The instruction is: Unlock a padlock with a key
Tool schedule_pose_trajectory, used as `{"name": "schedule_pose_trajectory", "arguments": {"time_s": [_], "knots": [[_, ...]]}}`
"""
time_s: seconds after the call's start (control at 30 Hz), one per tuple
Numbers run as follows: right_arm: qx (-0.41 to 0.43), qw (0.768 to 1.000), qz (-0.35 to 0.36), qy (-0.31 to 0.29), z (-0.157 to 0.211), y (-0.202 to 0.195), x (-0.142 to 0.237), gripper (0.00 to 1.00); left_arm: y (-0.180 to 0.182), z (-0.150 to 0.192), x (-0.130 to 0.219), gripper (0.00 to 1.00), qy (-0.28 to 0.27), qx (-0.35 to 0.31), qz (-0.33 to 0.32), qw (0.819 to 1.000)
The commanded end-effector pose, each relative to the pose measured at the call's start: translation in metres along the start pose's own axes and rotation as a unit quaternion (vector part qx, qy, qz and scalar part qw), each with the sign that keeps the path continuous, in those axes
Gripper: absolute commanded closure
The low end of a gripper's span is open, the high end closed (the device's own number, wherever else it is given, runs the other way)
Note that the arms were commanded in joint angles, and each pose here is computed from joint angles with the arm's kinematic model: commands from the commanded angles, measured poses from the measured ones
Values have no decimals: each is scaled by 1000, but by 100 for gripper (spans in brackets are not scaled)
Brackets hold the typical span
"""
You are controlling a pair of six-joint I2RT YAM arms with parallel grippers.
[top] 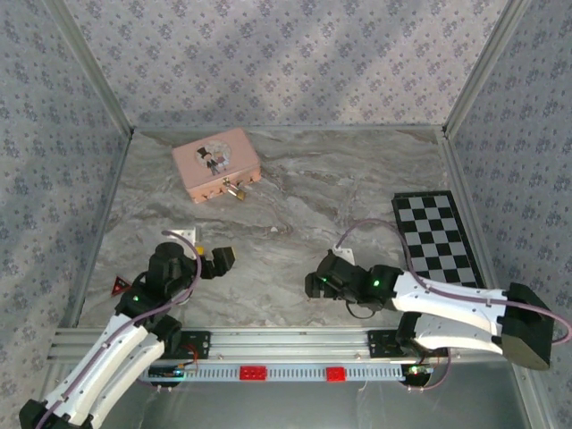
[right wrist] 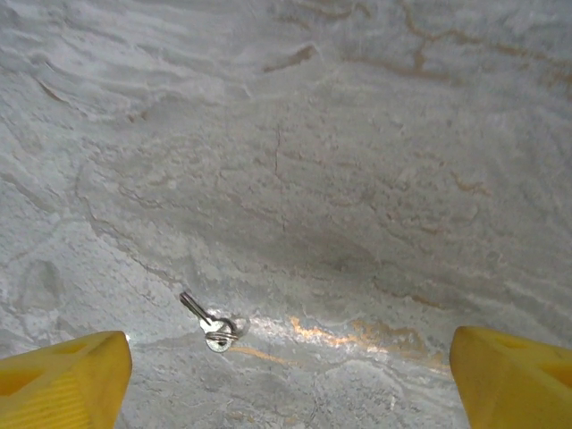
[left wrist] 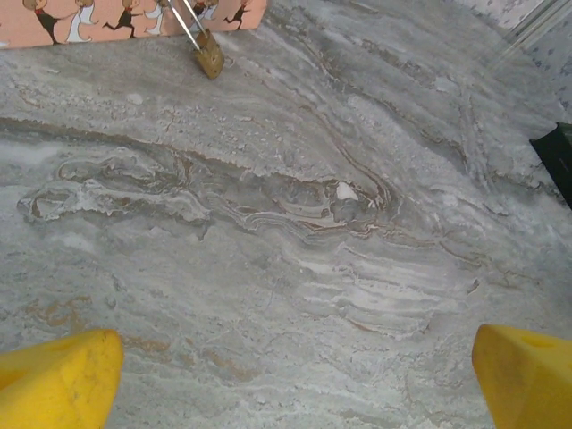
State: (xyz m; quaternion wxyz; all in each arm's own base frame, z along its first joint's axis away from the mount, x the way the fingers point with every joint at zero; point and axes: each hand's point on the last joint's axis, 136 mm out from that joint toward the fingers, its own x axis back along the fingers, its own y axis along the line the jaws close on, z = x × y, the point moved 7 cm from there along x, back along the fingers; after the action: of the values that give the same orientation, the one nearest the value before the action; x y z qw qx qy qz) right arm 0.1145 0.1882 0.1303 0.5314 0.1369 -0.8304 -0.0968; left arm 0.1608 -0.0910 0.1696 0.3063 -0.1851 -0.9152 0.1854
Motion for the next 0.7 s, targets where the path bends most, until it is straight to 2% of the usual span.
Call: {"name": "schedule_pose_trajectory", "arguments": {"time_s": [0.0,0.17,0.4,0.67], "knots": [[-23,1000,16,4,4,4,-4,8,-4,-3,1,0,-14,-15,18,1000],[-12,999,27,32,14,18,-15,10,-7,1,-4,0,-18,-7,44,999],[9,997,39,63,21,33,-23,14,-5,4,-5,0,-16,-2,43,999],[14,994,42,97,29,38,-35,27,-3,4,-4,0,-19,-1,37,999]]}}
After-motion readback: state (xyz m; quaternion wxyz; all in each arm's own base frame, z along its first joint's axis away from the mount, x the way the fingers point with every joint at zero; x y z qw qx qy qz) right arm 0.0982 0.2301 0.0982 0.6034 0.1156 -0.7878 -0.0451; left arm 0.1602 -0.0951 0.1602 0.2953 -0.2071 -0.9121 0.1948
